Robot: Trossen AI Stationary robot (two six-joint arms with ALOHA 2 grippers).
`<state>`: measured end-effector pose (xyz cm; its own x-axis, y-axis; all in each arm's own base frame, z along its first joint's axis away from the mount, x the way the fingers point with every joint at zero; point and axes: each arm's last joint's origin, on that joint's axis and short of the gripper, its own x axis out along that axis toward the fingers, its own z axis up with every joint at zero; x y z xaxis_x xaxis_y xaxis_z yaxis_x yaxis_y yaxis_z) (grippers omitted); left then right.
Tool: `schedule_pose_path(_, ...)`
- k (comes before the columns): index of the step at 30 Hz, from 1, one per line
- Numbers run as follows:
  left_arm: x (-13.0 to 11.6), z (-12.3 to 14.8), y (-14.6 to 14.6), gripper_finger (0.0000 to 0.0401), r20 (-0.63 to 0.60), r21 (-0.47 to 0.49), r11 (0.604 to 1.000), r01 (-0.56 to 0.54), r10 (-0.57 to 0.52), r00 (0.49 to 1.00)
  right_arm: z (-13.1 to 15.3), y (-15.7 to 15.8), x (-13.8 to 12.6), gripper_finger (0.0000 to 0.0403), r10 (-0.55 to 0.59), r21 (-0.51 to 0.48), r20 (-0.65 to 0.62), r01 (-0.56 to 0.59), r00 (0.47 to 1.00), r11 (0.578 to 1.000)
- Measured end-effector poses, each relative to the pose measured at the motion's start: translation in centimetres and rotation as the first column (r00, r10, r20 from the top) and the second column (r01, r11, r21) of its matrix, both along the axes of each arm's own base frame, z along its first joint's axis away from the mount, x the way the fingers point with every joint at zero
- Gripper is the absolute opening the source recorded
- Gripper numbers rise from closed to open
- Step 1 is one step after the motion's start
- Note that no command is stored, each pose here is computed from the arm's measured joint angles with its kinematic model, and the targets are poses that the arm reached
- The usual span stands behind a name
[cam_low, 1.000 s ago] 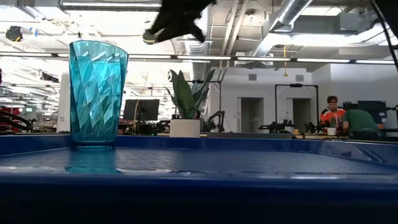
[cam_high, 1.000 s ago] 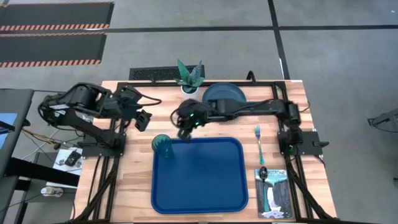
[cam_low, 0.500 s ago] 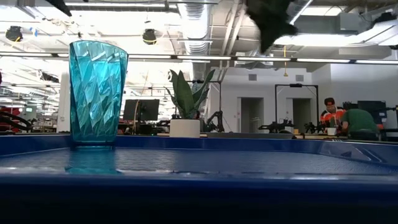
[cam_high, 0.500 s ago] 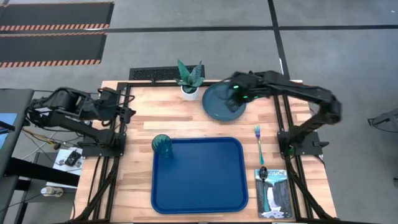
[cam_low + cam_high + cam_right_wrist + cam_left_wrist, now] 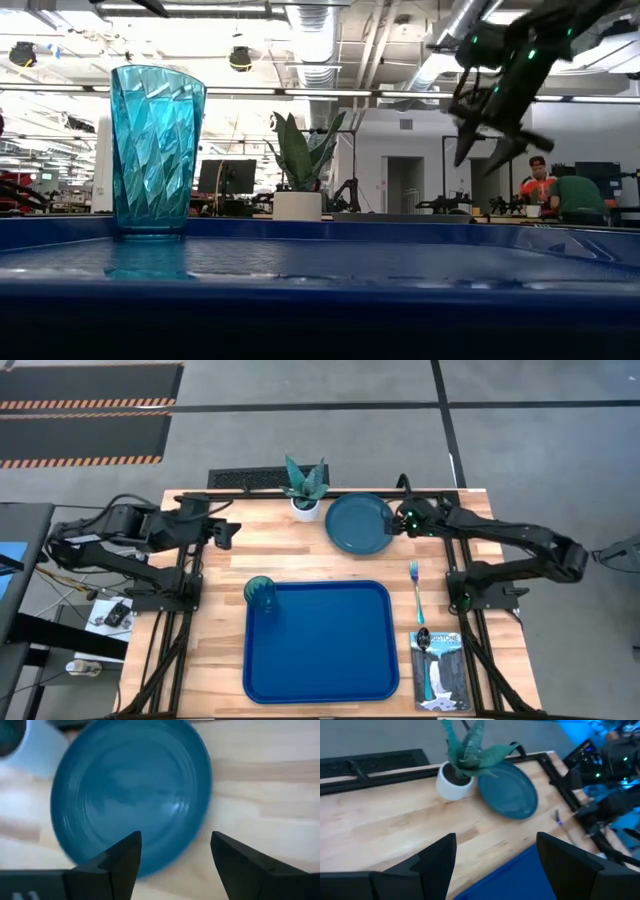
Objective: Pick and place plate/cup/fork/spoon on tray
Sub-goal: Put the blue plate on the blue tray to the bottom of the blue cup
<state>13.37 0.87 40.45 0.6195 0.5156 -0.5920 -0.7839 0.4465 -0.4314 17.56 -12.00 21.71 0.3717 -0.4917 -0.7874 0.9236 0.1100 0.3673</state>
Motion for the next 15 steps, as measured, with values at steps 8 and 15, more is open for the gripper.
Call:
schedule_pose_path(8, 2.4, -1.1, 1.0, 0.0261, -0.105, -0.027, 1.000, -0.002, -0.001, 0.995, -3.5, -2.8, 0.5, 0.0265, -0.096, 0.049, -0.088, 0.100, 0.992, 0.994)
schedule_pose_path(15, 3.9, -1.9, 1.4, 0.0261, -0.167, -0.020, 1.000, -0.011, 0.007, 0.986, -6.2, -3.7, 1.7, 0.0265, -0.046, 0.150, -0.100, 0.060, 0.994, 0.987)
